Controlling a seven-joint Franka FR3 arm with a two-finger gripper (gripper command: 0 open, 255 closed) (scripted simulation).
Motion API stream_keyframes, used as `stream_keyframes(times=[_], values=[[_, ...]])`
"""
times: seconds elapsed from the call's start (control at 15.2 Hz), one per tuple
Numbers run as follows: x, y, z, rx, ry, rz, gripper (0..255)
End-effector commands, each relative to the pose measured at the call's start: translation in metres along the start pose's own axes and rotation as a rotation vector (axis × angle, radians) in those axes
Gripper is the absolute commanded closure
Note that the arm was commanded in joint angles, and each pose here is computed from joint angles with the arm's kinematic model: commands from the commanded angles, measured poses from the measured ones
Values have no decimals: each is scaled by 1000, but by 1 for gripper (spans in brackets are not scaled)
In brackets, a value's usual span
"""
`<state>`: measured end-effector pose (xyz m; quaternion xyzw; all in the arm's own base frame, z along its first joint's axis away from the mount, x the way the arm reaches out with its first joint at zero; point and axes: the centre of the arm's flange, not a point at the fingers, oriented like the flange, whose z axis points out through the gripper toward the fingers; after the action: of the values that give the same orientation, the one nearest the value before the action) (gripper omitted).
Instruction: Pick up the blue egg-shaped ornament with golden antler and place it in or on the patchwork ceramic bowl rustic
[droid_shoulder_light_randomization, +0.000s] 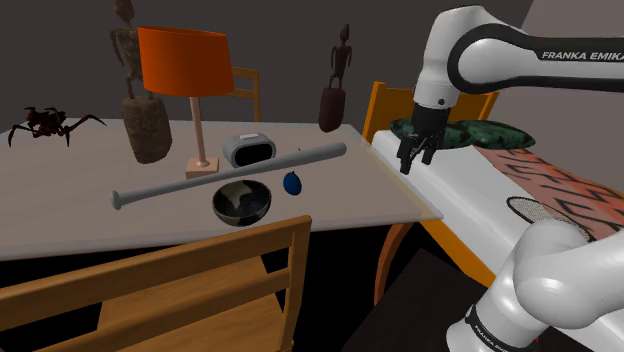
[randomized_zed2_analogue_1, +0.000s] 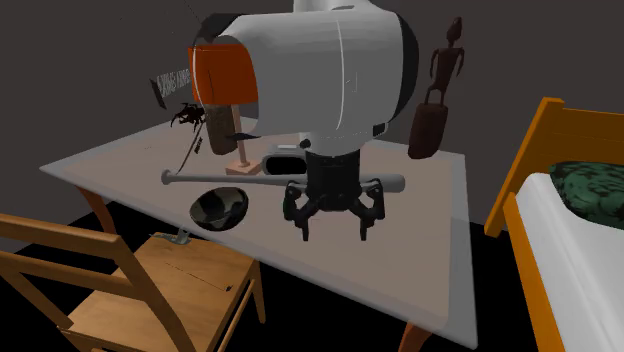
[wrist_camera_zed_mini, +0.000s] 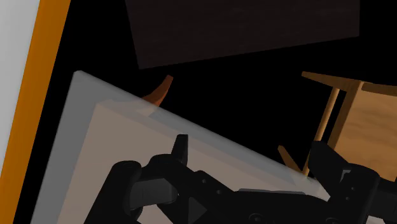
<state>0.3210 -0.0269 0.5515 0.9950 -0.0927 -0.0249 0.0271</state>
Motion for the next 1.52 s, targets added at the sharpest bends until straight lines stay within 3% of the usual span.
stream_keyframes(times=[0.0, 1.45], values=[[0, 0, 0, 0, 0, 0, 0], [242, -97, 105, 12, 66, 49, 0]])
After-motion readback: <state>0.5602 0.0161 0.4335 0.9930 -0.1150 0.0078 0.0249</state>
